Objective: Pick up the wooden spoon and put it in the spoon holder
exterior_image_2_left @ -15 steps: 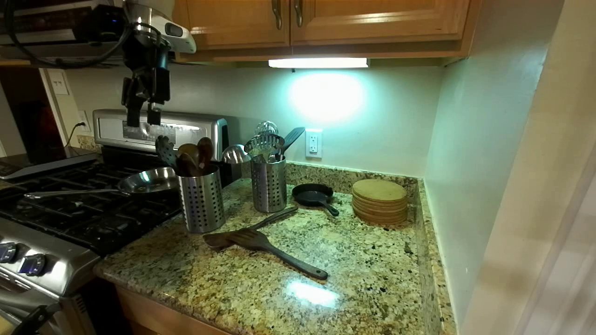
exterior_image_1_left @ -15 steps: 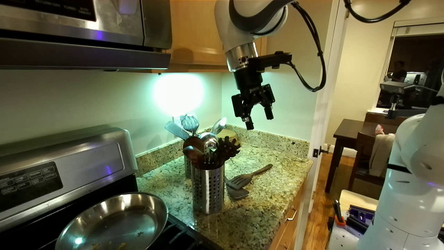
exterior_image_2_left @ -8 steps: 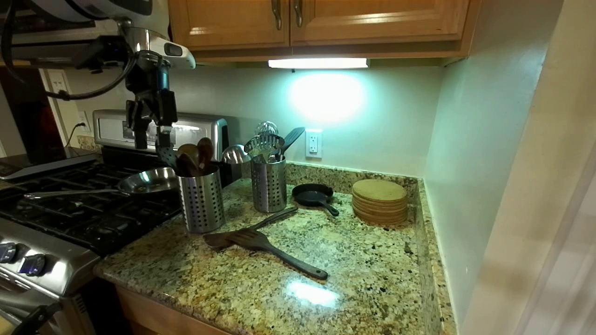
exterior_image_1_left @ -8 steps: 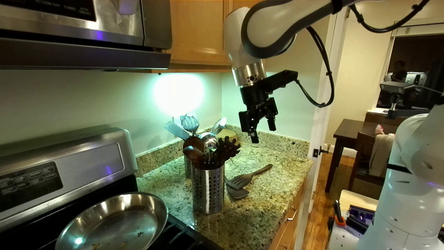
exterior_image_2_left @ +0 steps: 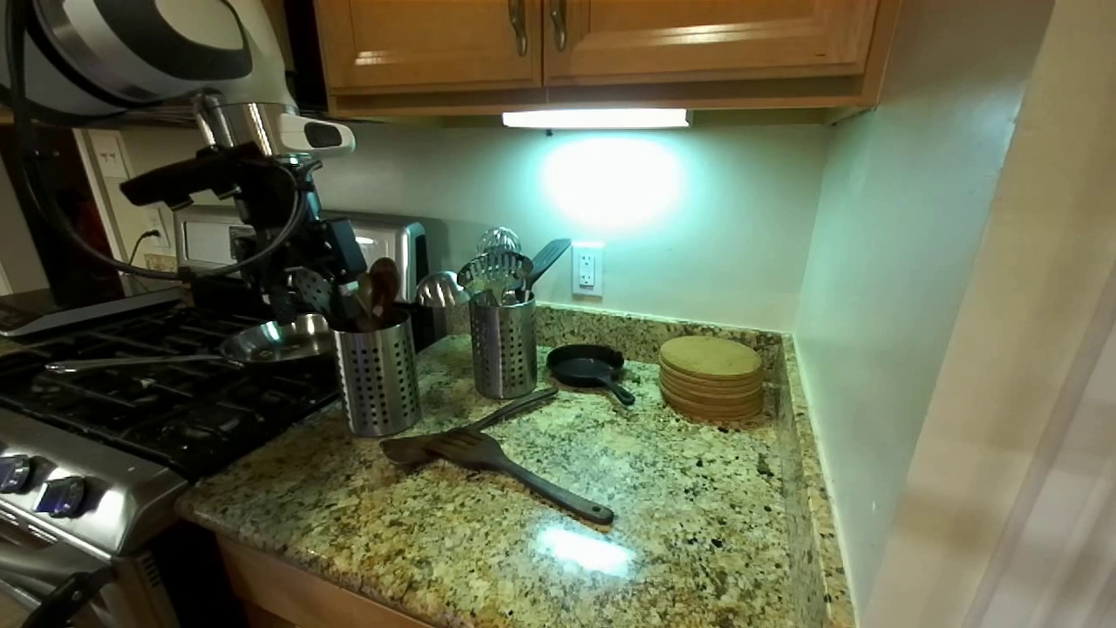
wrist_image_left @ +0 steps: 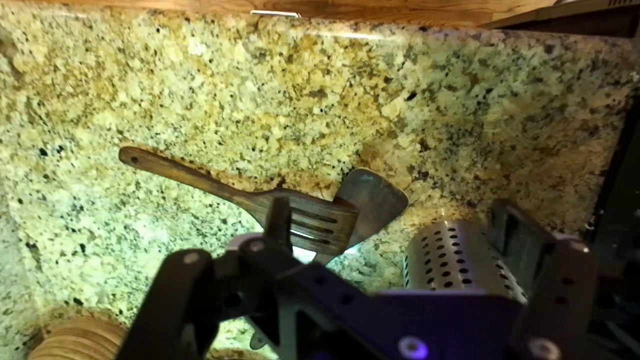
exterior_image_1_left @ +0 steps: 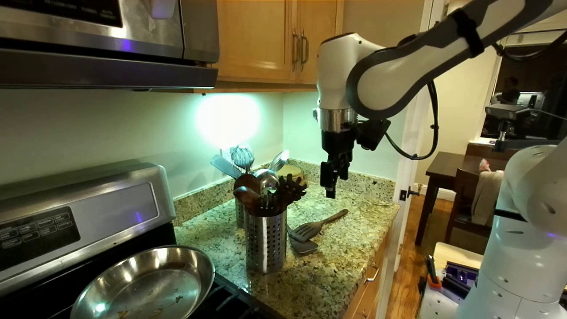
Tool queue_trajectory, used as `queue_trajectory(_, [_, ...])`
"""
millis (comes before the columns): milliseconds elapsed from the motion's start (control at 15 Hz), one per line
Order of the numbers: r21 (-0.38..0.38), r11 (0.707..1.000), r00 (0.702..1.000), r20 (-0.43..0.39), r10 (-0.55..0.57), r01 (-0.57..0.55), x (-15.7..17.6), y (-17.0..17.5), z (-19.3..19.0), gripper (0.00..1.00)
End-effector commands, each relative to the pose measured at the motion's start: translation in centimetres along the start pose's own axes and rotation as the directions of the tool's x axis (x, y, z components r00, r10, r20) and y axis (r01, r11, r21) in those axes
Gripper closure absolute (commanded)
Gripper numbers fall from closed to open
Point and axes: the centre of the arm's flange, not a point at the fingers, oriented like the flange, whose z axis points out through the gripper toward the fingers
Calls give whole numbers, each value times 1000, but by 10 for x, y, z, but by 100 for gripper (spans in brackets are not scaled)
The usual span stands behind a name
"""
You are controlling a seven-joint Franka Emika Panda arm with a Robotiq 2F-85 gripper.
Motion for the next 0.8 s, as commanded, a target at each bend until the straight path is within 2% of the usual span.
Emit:
queue_trajectory(0, [3, 1000, 1000, -6, -14, 14, -2, 0, 3, 0])
queue_trajectory(400, [4, 999, 999, -12, -33, 33, -3, 0, 3, 0])
queue_trajectory(733, [-61, 994, 991, -89, -96, 90, -10, 5, 27, 0])
